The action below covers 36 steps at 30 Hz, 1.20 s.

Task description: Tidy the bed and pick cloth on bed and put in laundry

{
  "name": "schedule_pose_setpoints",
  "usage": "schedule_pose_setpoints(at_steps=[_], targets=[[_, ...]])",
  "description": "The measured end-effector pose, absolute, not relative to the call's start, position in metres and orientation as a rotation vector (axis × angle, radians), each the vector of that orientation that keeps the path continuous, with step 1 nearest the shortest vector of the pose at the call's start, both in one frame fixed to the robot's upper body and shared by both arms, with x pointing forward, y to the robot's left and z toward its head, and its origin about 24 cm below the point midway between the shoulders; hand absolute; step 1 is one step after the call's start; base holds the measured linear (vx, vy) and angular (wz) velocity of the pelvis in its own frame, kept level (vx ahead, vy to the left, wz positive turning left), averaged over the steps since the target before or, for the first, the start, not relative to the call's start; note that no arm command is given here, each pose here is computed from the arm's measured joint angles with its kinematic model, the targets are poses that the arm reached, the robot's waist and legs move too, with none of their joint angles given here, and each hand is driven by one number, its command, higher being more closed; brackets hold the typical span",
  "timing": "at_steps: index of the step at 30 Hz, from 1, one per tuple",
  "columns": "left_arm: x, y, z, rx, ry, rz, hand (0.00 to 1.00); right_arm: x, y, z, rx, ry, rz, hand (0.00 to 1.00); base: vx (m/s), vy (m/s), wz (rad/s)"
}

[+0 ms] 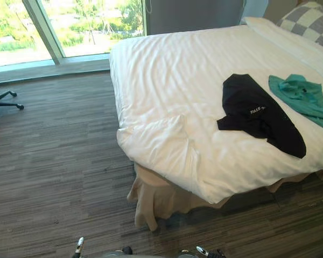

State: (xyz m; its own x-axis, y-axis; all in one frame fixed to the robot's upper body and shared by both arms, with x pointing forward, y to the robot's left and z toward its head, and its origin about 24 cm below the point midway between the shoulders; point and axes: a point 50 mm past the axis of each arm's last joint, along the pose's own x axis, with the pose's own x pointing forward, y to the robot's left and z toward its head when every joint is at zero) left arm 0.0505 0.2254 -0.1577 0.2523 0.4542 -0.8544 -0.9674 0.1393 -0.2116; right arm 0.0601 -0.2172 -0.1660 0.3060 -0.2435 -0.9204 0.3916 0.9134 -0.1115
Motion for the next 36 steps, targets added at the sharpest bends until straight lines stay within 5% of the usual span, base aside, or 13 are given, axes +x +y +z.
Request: schedule_pose_setpoints(at_steps=[3,8,15,24,29,36], targets=[[0.066,0.258,-0.137,-0.847,0.529,1.262,0.0,0.06,-0.219,-0.166,0.151,1.191,-0.425,0.0,-0.07,-0.01,0.0],[0.122,0.343,-0.043,-0.38,0.119,1.29,0.0,0.055,-0.22,-0.165,0.2,1.185,-0.463,0.0,-0.06,-0.021,-0.06],[0.173,0.366,0.043,0.008,-0.168,1.202,0.0,0.034,-0.225,-0.165,0.228,1.182,-0.529,0.0,0.06,0.003,-0.1],[0.245,0.33,0.123,0.521,-0.416,0.852,0.0,0.031,-0.224,-0.164,0.226,1.174,-0.542,0.0,0.06,0.019,-0.13],[0.285,0.292,0.132,0.832,-0.394,0.503,0.0,0.035,-0.227,-0.162,0.205,1.189,-0.508,0.0,-0.02,0.016,-0.21],[0.334,0.262,0.14,1.048,-0.313,0.341,0.0,0.063,-0.237,-0.156,0.167,1.149,-0.439,0.0,-0.09,0.021,-0.17]])
